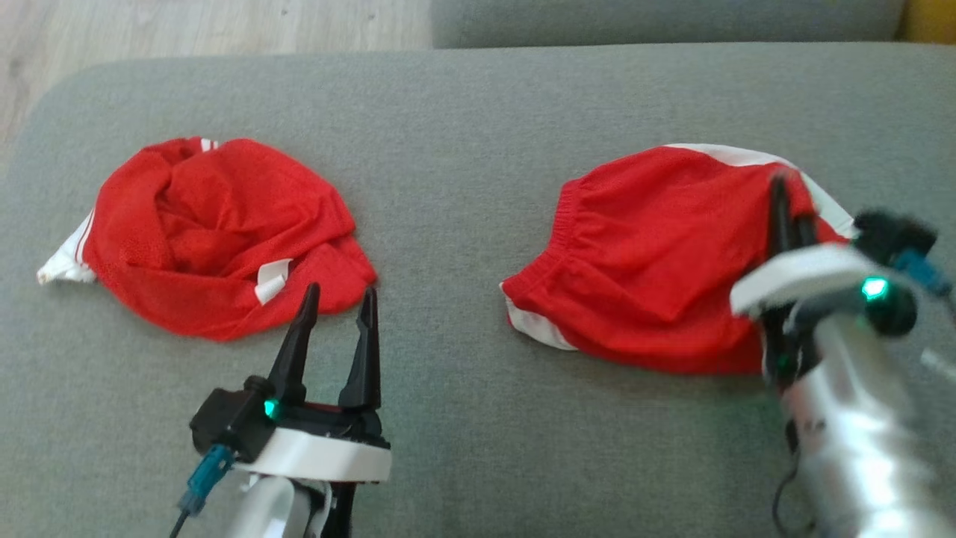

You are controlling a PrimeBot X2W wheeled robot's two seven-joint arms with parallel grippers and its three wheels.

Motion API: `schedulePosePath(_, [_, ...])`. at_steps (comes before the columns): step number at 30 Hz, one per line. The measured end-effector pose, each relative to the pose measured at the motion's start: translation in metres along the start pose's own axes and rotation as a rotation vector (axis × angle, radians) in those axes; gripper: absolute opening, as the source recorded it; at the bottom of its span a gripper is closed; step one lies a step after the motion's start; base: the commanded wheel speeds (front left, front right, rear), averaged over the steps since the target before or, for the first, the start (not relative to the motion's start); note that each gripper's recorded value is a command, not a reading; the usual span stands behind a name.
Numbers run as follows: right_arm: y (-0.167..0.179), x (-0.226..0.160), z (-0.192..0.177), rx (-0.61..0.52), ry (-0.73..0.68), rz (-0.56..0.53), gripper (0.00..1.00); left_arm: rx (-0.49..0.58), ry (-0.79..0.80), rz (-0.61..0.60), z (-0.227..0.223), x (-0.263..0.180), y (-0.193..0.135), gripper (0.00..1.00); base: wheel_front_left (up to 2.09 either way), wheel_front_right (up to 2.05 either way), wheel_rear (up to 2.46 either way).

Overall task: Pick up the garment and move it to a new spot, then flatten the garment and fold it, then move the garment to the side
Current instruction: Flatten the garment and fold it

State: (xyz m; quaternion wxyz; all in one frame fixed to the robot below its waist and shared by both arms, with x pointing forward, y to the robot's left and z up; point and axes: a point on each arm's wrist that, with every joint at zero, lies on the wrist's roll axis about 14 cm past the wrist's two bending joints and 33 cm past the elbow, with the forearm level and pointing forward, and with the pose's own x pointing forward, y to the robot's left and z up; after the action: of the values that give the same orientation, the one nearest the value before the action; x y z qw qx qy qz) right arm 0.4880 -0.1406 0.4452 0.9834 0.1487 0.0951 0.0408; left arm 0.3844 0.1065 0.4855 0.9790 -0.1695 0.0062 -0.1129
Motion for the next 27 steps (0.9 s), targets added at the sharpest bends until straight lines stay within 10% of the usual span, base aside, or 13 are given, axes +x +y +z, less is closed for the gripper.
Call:
schedulePosePath(19, [-0.01, 0.106, 0.031, -0.197, 0.091, -0.009, 0.0, -0.014, 0.004, 0.105, 0.0, 0.001, 0.034, 1.0, 0.0, 0.0, 0.0])
schedulePosePath(20, [-0.009, 0.108, 0.028, -0.226, 0.102, -0.001, 1.0, -0.015, 0.006, 0.112, 0.0, 0.001, 0.036, 1.0, 0.0, 0.0, 0.0])
schedulePosePath(27, [-0.013, 0.102, 0.023, -0.3, 0.127, 0.005, 1.0, -0.017, -0.005, 0.111, 0.003, 0.002, 0.034, 1.0, 0.0, 0.0, 0.0])
